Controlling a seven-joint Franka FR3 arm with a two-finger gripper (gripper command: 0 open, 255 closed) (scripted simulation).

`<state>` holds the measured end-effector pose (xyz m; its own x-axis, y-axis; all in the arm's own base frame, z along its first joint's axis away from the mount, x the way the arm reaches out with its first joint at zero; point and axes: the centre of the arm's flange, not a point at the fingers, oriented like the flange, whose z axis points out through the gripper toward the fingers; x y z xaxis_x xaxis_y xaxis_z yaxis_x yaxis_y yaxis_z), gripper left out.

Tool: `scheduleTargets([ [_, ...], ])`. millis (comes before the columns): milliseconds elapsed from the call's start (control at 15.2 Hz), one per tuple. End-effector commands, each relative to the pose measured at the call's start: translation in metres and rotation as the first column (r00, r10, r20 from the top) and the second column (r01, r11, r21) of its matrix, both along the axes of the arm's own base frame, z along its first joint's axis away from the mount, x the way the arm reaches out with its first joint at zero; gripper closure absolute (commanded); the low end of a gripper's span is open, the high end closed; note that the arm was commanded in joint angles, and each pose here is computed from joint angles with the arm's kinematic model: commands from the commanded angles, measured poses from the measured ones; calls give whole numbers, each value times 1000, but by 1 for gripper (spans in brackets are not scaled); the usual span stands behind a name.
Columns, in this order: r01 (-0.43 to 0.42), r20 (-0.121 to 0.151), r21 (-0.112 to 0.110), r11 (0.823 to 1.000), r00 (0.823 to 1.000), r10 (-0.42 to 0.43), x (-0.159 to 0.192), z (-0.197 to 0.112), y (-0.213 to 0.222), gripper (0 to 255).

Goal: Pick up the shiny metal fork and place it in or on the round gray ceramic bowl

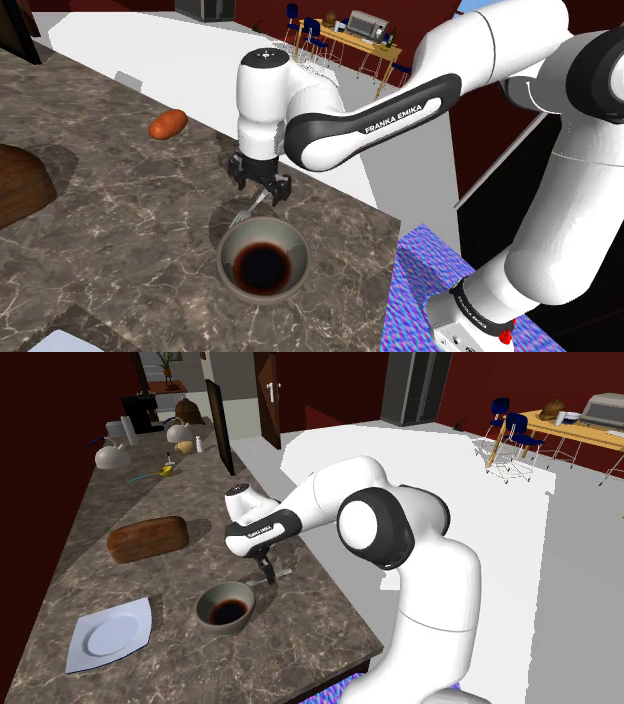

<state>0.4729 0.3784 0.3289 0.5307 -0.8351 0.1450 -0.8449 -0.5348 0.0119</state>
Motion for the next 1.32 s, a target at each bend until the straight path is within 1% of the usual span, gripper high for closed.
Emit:
scheduleTargets([
  [0, 0, 0, 0, 1000, 1000, 0, 1, -11, -1, 0],
  [66, 0, 0, 0, 1000, 1000, 0, 2, -19, -3, 0],
  [594, 0, 0, 0, 1000, 1000, 0, 2, -19, -3, 0],
  [660, 0, 0, 0, 1000, 1000, 0, 2, -19, -3, 255],
  [1254, 0, 0, 0, 1000, 1000, 0, 2, -19, -3, 255],
])
